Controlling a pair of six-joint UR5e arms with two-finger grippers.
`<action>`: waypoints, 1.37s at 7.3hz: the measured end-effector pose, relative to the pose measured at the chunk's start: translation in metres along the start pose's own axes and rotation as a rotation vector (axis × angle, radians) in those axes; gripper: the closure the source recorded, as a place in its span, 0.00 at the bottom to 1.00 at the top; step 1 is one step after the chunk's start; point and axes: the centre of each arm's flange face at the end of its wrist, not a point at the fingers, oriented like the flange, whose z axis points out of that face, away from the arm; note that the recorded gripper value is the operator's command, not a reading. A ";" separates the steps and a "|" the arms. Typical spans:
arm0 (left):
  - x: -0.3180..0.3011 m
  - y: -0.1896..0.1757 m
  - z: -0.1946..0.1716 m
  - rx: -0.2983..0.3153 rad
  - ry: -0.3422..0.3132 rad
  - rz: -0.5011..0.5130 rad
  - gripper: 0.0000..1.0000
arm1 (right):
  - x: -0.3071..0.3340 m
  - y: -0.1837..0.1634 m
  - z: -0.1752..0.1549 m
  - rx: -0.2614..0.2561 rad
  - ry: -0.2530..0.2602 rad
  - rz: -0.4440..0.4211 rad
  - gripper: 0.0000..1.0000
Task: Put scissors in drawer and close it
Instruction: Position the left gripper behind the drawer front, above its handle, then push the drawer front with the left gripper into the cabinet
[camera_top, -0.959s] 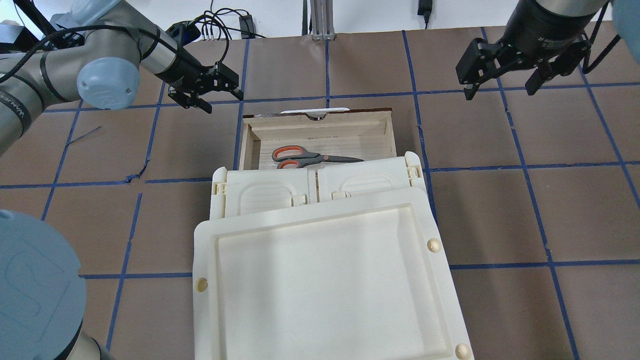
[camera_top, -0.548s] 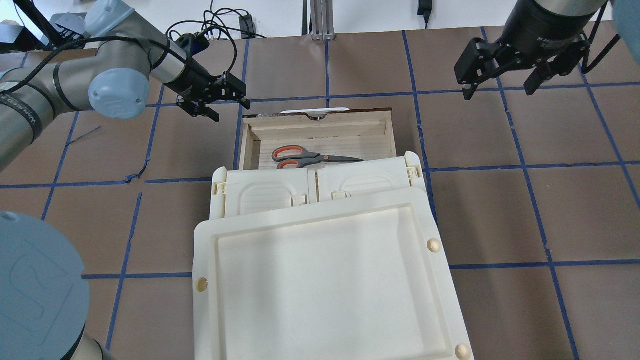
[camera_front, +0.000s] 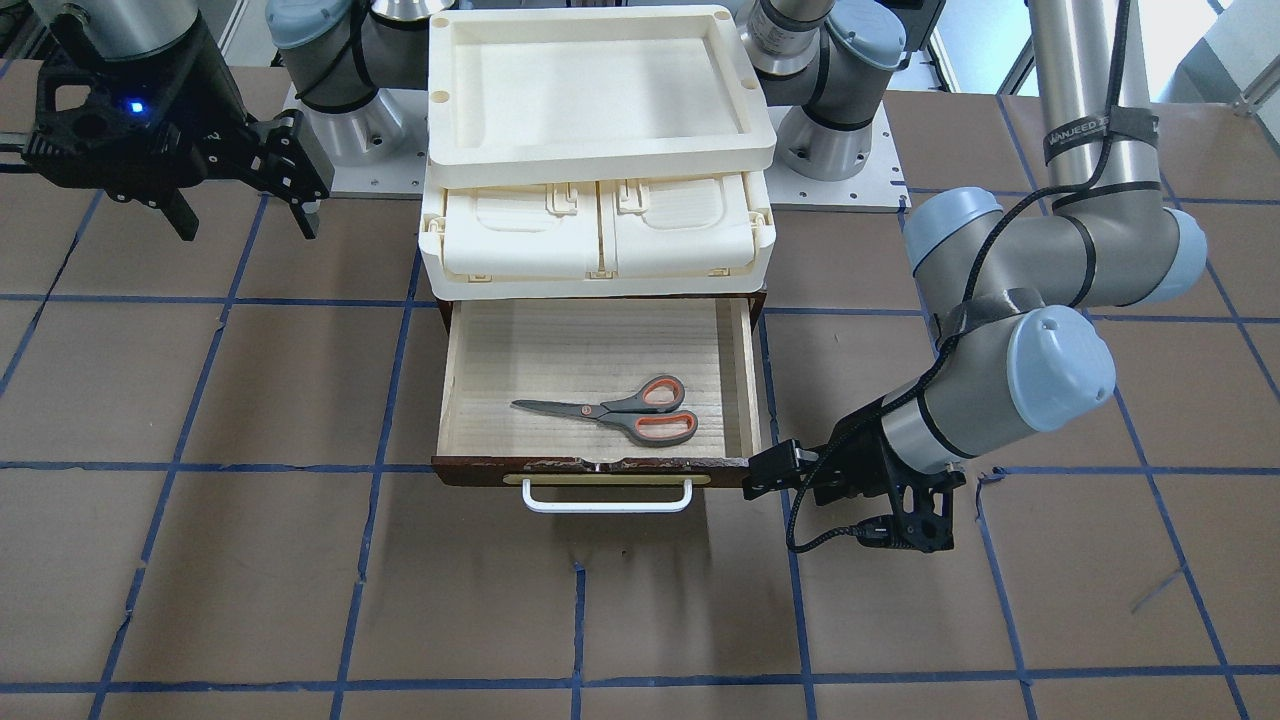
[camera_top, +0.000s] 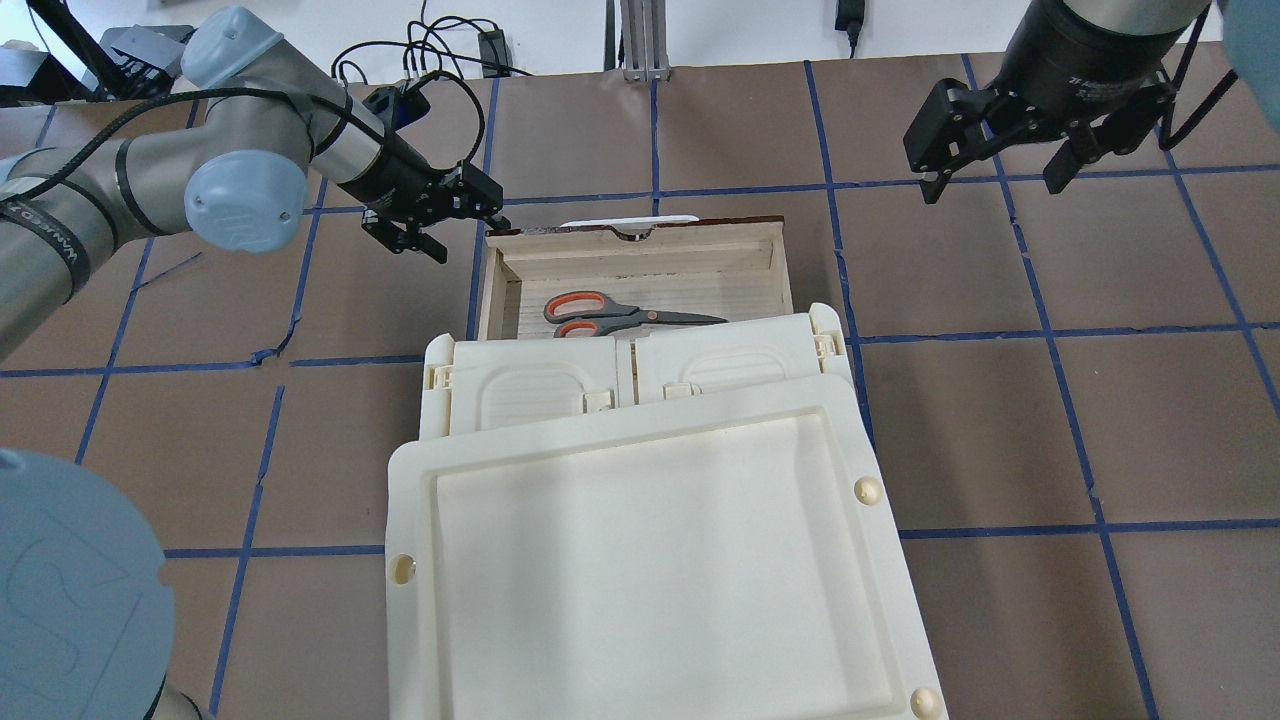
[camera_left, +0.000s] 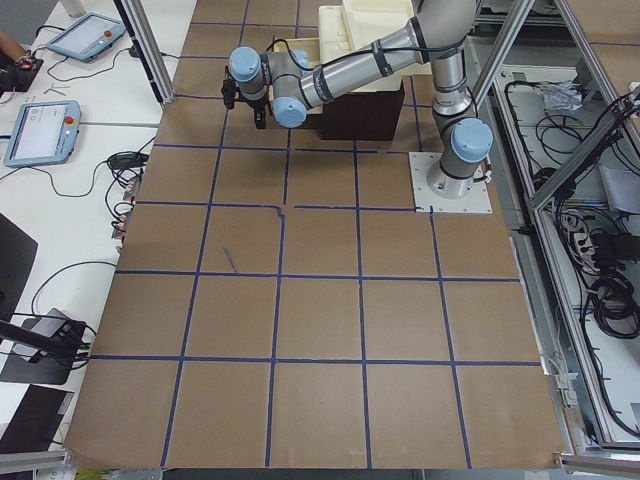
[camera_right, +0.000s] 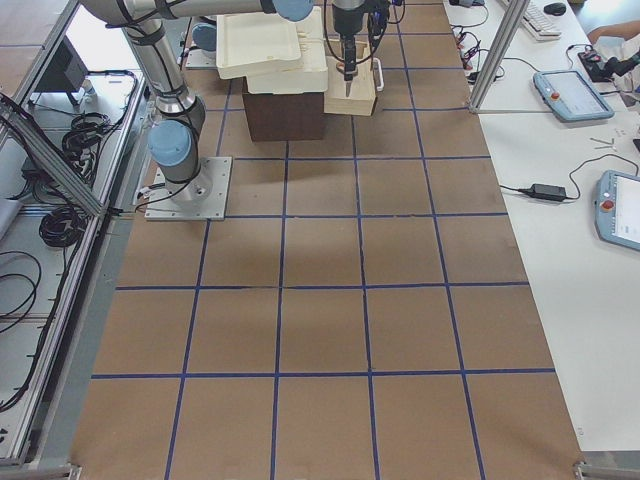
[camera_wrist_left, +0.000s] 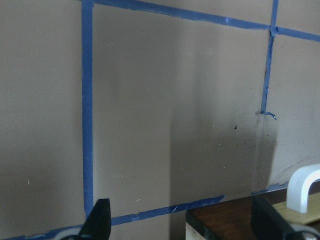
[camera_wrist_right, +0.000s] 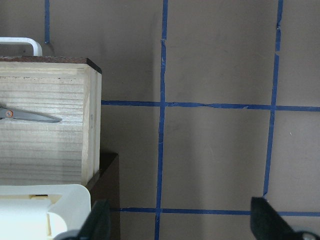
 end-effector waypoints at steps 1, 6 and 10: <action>0.002 0.003 0.000 -0.015 0.000 -0.014 0.00 | 0.000 0.000 0.001 -0.001 0.000 0.000 0.00; 0.010 0.030 -0.011 -0.139 -0.005 -0.070 0.00 | 0.000 0.000 0.001 -0.006 0.000 0.001 0.00; 0.011 0.054 -0.015 -0.248 -0.009 -0.114 0.00 | 0.000 0.000 0.002 -0.006 -0.001 0.000 0.00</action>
